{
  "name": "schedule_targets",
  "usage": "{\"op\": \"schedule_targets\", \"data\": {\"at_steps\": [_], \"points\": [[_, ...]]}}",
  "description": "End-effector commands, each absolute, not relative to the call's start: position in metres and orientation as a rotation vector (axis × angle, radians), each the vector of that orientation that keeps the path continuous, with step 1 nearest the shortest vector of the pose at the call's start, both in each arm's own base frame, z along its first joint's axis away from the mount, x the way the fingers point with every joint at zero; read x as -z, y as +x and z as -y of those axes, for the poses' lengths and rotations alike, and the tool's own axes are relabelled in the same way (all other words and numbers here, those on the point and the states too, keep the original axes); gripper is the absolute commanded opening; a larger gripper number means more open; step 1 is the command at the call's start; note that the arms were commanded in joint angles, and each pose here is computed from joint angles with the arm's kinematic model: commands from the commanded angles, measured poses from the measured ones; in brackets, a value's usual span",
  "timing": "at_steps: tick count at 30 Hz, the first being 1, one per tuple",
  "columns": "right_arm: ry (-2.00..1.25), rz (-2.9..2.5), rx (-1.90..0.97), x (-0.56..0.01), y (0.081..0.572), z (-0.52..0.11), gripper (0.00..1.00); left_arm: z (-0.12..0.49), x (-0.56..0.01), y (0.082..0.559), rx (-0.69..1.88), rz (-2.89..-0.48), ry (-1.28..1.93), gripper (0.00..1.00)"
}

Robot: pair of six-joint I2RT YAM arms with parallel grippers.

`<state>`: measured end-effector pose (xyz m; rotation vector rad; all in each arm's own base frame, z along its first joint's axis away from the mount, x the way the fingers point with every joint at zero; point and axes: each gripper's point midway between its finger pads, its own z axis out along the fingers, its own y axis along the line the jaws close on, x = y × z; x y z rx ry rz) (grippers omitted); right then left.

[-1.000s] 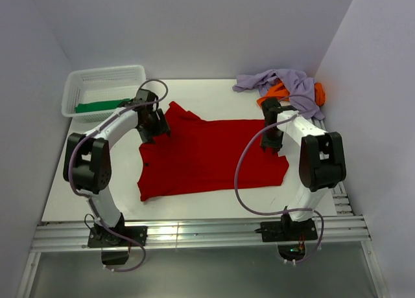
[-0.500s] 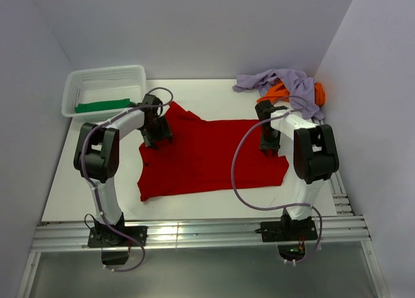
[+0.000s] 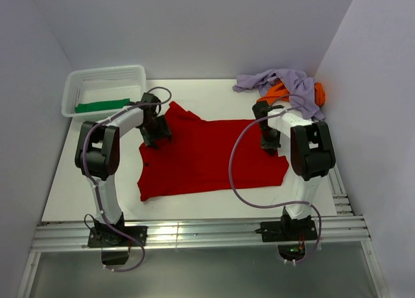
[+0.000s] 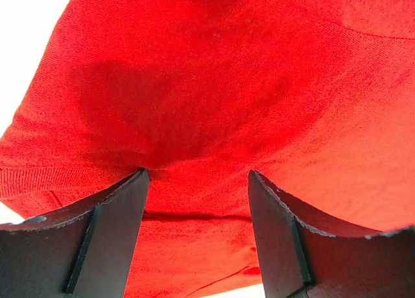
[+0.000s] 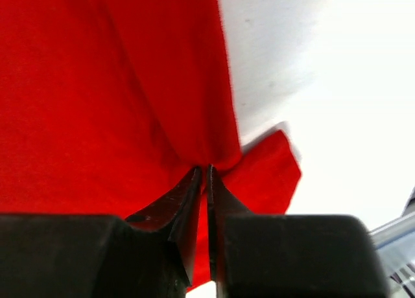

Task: Roll the t-shirts
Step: Fold the tshirt

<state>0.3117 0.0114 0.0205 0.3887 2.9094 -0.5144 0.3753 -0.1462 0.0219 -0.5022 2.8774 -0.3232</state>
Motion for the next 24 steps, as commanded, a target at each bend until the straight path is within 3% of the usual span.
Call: {"op": "schedule_targets", "data": {"at_steps": [1, 5, 16, 19, 20, 24], "points": [[0.425, -2.826, 0.608, -0.041, 0.322, 0.000, 0.12, 0.142, 0.025, 0.374, 0.311, -2.932, -0.521, 0.69], [0.464, -2.811, 0.650, -0.043, 0.319, 0.008, 0.00, 0.136, 0.043, 0.370, 0.274, -2.971, -0.524, 0.69], [0.696, -2.782, 0.641, -0.045, 0.310, 0.046, 0.01, 0.123, 0.067, 0.364, 0.225, -3.015, -0.521, 0.68], [0.736, -2.757, 0.582, -0.050, 0.313, 0.051, 0.13, 0.123, 0.066, 0.365, 0.228, -3.014, -0.518, 0.68], [0.727, -2.755, 0.562, -0.051, 0.313, 0.049, 0.25, 0.123, 0.064, 0.366, 0.230, -3.010, -0.515, 0.68], [0.707, -2.735, 0.447, -0.058, 0.318, 0.037, 0.30, 0.125, 0.060, 0.371, 0.247, -3.001, -0.501, 0.68]]}}
